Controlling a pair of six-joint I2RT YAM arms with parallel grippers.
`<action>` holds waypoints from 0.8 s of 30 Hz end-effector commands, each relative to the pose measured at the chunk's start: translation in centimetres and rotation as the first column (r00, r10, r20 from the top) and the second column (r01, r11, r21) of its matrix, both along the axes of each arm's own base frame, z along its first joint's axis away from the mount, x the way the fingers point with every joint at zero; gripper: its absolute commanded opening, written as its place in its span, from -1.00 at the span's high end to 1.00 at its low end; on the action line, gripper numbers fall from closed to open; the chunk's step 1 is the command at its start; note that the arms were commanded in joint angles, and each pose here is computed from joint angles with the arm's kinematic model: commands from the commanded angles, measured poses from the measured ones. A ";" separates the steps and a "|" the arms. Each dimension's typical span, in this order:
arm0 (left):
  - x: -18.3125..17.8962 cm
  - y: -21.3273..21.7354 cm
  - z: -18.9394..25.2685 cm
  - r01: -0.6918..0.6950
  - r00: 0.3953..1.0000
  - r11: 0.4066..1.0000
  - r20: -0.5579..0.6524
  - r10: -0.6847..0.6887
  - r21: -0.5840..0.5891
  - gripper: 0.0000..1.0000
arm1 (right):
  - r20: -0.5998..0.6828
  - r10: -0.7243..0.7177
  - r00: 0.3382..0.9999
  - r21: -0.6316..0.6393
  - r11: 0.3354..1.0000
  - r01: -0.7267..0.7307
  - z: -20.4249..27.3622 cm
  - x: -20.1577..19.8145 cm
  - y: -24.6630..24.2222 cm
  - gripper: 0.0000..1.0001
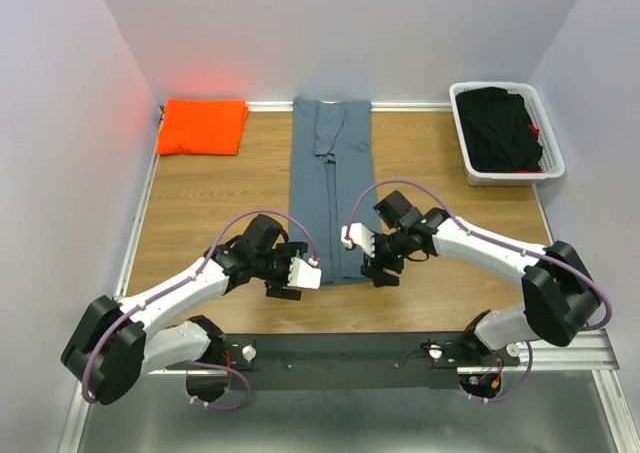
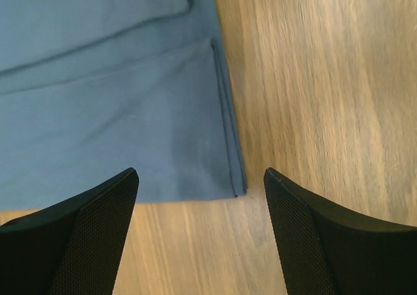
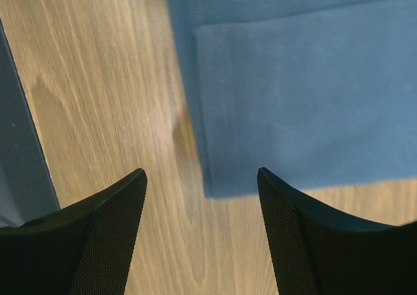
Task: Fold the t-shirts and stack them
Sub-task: Rotate the tshirt 90 degrees, then grab the bottom of the folded rectangular tshirt with both arms
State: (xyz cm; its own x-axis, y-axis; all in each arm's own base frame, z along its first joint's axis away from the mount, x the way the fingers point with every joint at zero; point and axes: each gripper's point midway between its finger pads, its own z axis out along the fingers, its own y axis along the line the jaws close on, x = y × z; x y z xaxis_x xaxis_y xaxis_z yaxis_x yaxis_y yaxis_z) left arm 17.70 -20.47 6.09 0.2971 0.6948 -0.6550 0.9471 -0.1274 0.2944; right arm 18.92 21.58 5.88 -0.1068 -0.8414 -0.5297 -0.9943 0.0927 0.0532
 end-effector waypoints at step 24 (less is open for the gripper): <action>0.0 1.7 -4.7 0.089 0.996 0.965 -0.004 -0.091 0.248 0.03 | 0.107 0.101 0.989 -0.146 0.986 -0.085 -6.7 0.1 -2.1 0.08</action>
State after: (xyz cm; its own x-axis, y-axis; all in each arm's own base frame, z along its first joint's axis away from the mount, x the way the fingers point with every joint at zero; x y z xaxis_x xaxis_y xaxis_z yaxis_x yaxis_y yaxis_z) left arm 17.85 -19.94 2.32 0.3518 0.7693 -0.5333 0.9326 -0.2389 0.2706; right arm 20.01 21.58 1.55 0.0162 -0.8663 -0.4992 -0.9977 0.0191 -0.0655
